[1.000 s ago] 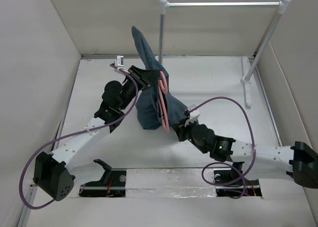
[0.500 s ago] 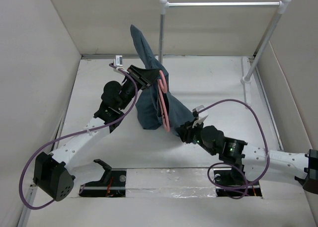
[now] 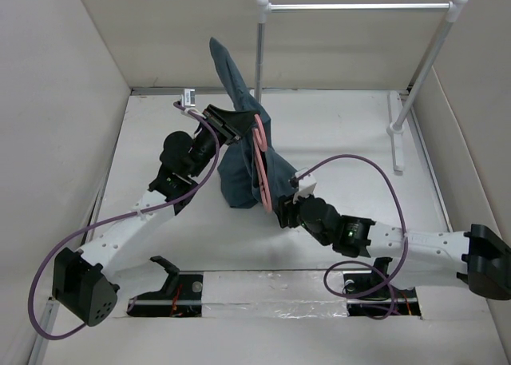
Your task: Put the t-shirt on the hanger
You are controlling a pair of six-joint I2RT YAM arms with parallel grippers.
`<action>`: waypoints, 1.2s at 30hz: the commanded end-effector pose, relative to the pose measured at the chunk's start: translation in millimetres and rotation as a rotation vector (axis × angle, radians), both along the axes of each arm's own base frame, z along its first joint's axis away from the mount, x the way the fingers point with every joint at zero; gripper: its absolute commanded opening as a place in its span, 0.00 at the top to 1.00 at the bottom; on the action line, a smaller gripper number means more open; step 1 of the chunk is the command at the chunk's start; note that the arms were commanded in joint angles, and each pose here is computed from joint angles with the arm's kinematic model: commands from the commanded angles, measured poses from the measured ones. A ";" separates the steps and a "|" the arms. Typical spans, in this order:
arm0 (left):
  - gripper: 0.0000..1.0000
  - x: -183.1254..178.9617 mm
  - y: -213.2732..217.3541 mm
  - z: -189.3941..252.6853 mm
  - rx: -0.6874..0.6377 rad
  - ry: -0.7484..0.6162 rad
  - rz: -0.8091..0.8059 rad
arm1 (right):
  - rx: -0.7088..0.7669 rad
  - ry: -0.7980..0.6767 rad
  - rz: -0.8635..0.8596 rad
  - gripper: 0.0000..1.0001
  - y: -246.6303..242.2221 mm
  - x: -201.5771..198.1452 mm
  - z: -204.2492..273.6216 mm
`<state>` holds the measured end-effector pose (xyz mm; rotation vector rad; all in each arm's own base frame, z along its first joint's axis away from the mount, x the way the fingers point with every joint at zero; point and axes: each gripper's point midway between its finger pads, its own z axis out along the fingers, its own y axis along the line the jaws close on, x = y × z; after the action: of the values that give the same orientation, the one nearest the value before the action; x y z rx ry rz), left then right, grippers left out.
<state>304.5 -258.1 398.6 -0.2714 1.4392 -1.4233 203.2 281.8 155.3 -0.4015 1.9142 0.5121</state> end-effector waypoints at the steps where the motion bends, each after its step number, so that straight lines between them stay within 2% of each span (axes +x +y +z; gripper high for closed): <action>1: 1.00 -22.6 11.5 55.1 -0.094 -0.154 -0.021 | 0.044 -0.094 -0.057 0.42 5.7 16.1 33.3; 2: 1.00 -23.3 12.0 55.8 -0.094 -0.156 -0.020 | 0.047 -0.101 -0.070 0.46 5.5 18.4 34.7; 3: 1.00 -23.2 11.7 54.7 -0.090 -0.153 -0.021 | 0.047 -0.104 -0.082 0.65 5.1 20.1 34.1; 5: 1.00 -24.1 14.5 57.7 -0.093 -0.159 -0.010 | 0.041 -0.094 -0.086 0.86 6.2 20.5 28.8; 6: 1.00 -23.3 15.7 58.3 -0.092 -0.161 -0.001 | 0.045 -0.087 -0.083 1.00 7.0 19.6 27.7; 13: 1.00 -17.6 23.0 86.9 -0.175 -0.217 0.020 | 0.130 0.085 0.075 1.00 14.9 -21.7 -2.3; 16: 1.00 -15.2 23.4 104.3 -0.208 -0.254 -0.002 | 0.134 0.158 0.155 1.00 16.8 -48.9 -20.7; 20: 1.00 -3.8 33.5 116.4 -0.229 -0.277 0.084 | 0.101 0.231 0.251 1.00 19.5 -84.9 -33.7; 25: 1.00 10.2 39.1 110.8 -0.201 -0.275 0.163 | 0.078 0.254 0.321 1.00 21.5 -114.0 -22.0; 32: 1.00 32.8 49.1 104.0 -0.121 -0.288 0.301 | 0.178 0.239 0.354 1.00 11.9 -122.2 21.1; 36: 1.00 36.7 38.0 100.2 -0.084 -0.306 0.252 | 0.206 0.206 0.361 1.00 8.5 -120.7 50.4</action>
<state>354.2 -242.4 418.9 -0.3199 1.3320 -1.2451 96.3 293.0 194.9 -0.5064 1.9437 0.9929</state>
